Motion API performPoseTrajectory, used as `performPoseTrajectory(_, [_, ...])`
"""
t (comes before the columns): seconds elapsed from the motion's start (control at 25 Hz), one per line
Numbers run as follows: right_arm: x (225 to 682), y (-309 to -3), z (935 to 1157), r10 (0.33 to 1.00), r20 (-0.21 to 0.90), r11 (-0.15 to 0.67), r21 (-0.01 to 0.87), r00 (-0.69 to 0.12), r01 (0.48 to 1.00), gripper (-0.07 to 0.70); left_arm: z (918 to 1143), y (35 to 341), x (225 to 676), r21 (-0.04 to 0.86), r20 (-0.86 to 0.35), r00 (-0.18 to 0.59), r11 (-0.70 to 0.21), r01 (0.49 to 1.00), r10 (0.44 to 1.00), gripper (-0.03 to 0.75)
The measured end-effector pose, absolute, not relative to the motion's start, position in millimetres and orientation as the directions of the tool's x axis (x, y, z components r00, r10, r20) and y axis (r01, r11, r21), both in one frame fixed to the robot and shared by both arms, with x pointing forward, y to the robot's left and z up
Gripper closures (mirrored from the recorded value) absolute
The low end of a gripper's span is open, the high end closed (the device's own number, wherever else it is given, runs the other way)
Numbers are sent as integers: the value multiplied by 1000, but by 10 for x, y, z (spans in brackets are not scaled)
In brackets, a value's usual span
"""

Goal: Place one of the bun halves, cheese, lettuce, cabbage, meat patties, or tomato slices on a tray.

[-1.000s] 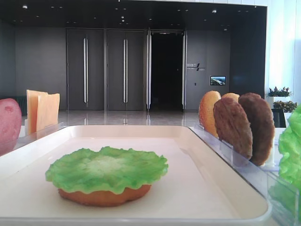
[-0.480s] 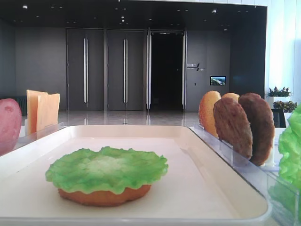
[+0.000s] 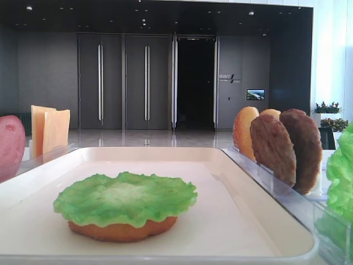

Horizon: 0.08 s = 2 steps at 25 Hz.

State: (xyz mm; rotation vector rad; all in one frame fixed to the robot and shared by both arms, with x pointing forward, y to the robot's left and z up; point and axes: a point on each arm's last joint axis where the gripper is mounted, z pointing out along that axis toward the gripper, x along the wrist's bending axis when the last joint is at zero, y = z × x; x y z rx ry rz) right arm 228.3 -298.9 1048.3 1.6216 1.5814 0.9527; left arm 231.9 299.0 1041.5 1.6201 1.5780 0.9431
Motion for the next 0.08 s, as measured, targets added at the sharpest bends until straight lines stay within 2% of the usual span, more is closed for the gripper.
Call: performPoseTrajectory(0.08, [2283,-2989,10483,999,47,-40,860,-2,509,198,10415,2990,2319,860,40,3,-36,508,999,181])
